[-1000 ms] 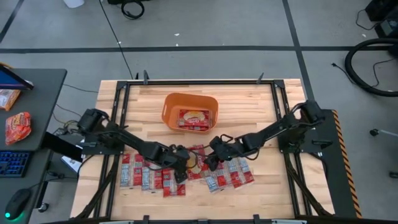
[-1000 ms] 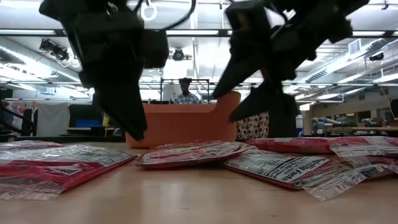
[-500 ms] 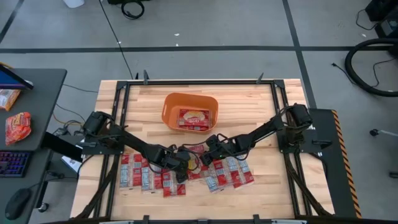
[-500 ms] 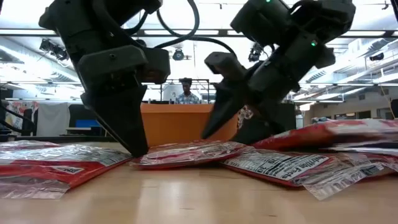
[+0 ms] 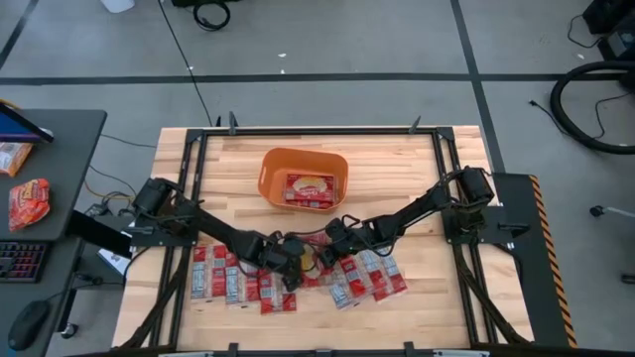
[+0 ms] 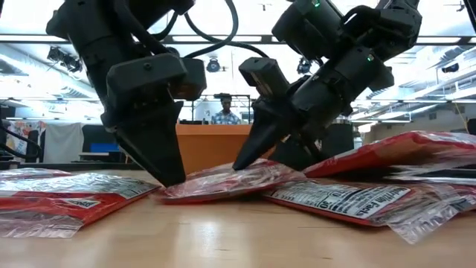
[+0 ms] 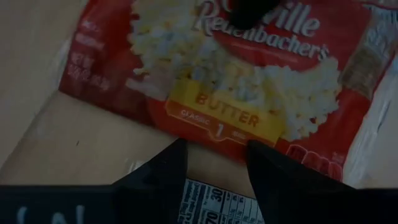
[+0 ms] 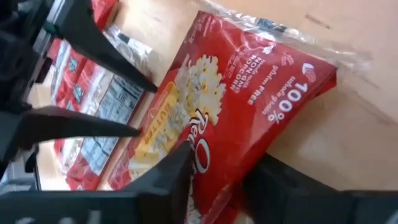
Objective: Sort popcorn bags into baskets
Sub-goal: Put the red popcorn bag into the orange bin
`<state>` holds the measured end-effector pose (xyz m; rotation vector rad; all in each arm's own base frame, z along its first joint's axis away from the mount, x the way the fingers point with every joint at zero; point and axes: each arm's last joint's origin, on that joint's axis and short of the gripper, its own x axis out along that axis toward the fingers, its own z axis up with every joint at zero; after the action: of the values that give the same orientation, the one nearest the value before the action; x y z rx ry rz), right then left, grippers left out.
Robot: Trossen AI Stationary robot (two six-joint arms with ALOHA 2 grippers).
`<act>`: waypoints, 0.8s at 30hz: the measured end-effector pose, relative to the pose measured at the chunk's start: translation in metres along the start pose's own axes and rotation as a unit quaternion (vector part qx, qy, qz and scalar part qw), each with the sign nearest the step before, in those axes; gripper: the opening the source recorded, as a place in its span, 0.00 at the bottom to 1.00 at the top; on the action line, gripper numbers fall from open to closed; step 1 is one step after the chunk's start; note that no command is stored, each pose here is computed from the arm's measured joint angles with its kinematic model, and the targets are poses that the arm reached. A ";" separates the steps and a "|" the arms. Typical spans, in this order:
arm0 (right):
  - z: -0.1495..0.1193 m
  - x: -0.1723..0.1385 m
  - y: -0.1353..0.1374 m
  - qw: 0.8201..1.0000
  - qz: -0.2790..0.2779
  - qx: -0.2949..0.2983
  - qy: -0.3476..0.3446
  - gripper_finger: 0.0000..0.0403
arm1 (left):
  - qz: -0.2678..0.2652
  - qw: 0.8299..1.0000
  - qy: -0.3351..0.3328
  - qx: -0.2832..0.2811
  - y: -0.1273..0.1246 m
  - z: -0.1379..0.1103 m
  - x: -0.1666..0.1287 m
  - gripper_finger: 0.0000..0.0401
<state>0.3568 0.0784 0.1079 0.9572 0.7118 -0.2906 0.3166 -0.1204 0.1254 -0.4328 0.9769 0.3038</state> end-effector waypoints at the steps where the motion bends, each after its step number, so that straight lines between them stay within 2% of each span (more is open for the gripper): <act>1: 0.000 0.000 0.000 1.000 0.003 0.000 0.004 0.28 | -0.005 1.000 0.003 -0.004 0.000 0.001 -0.002 0.43; 4: -0.003 0.000 0.002 1.000 0.011 -0.003 0.020 0.19 | -0.021 1.000 0.012 0.003 0.001 0.004 -0.015 0.43; 9: -0.006 -0.014 0.013 0.998 0.028 -0.034 0.039 0.08 | -0.053 0.998 0.005 0.016 0.001 0.014 -0.053 0.43; 15: 0.001 -0.054 0.038 0.997 0.047 -0.066 0.001 0.08 | -0.112 0.993 -0.042 -0.012 0.002 0.029 -0.099 0.43; 21: 0.016 -0.103 0.052 0.991 0.054 -0.117 -0.040 0.08 | -0.135 0.984 -0.068 -0.097 0.008 0.038 -0.121 0.43; 24: 0.024 -0.127 0.058 0.983 0.059 -0.152 -0.083 0.08 | -0.147 0.978 -0.081 -0.125 0.009 0.042 -0.126 0.43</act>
<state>0.3038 0.0816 0.2390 0.6723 0.5267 -0.1498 0.2769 -0.0996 0.2504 -0.7619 0.7042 0.1906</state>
